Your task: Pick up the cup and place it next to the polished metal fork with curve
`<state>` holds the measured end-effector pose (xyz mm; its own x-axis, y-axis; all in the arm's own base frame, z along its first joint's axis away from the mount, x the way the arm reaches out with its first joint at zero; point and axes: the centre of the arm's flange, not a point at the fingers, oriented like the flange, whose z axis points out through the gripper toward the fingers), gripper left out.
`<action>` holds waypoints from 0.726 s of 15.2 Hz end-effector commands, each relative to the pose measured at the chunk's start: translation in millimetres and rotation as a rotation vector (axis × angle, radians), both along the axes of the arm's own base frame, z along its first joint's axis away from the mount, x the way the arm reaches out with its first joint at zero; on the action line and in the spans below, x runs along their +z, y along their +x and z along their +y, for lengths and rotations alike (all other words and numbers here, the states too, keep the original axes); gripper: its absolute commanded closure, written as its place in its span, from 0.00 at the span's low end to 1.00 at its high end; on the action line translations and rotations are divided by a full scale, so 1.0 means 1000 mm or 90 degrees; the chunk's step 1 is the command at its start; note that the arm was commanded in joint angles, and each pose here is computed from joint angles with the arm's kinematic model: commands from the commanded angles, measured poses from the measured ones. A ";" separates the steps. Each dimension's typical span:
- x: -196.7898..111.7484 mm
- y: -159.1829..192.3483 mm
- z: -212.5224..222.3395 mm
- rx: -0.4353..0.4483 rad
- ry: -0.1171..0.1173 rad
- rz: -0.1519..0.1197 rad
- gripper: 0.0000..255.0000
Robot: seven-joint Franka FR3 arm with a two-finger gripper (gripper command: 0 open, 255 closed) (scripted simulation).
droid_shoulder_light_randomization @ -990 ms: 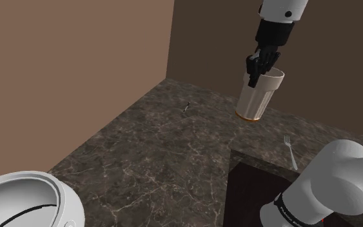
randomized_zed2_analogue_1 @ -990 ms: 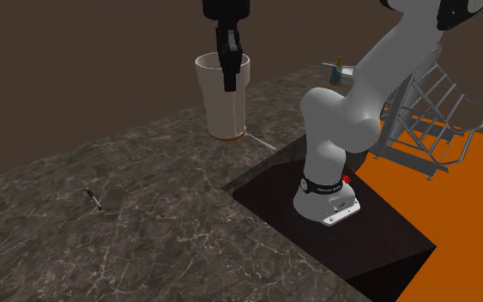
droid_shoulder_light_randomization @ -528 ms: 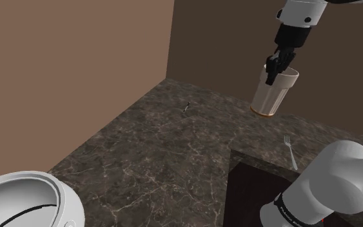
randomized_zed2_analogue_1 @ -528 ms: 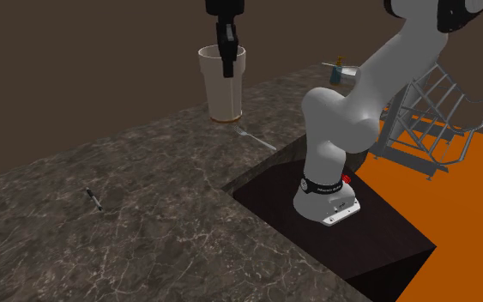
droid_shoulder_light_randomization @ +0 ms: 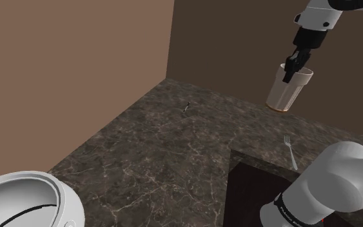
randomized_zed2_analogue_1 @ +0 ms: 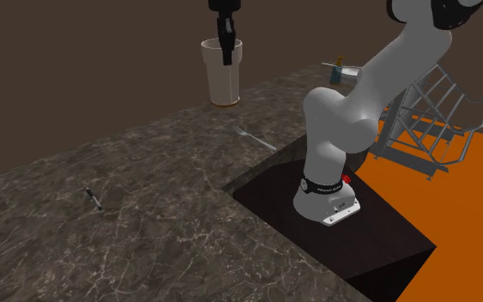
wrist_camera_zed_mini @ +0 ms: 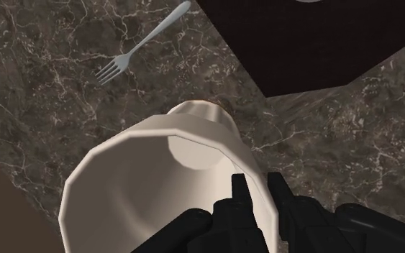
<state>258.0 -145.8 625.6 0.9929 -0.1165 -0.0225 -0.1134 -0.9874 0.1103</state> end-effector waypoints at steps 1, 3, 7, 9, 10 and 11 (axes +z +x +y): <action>-0.001 -0.008 -0.025 0.001 -0.001 0.000 1.00; -0.001 -0.014 -0.051 0.001 -0.001 0.000 1.00; 0.000 -0.027 -0.106 0.001 -0.001 0.000 1.00; -0.011 -0.027 -0.106 0.001 -0.001 0.000 1.00; -0.016 -0.027 -0.106 0.001 -0.001 0.000 1.00; -0.021 -0.027 -0.106 0.001 -0.001 0.000 1.00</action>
<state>230.8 -251.0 609.0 0.9931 -0.1153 -0.0234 -0.1121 -0.9875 0.1109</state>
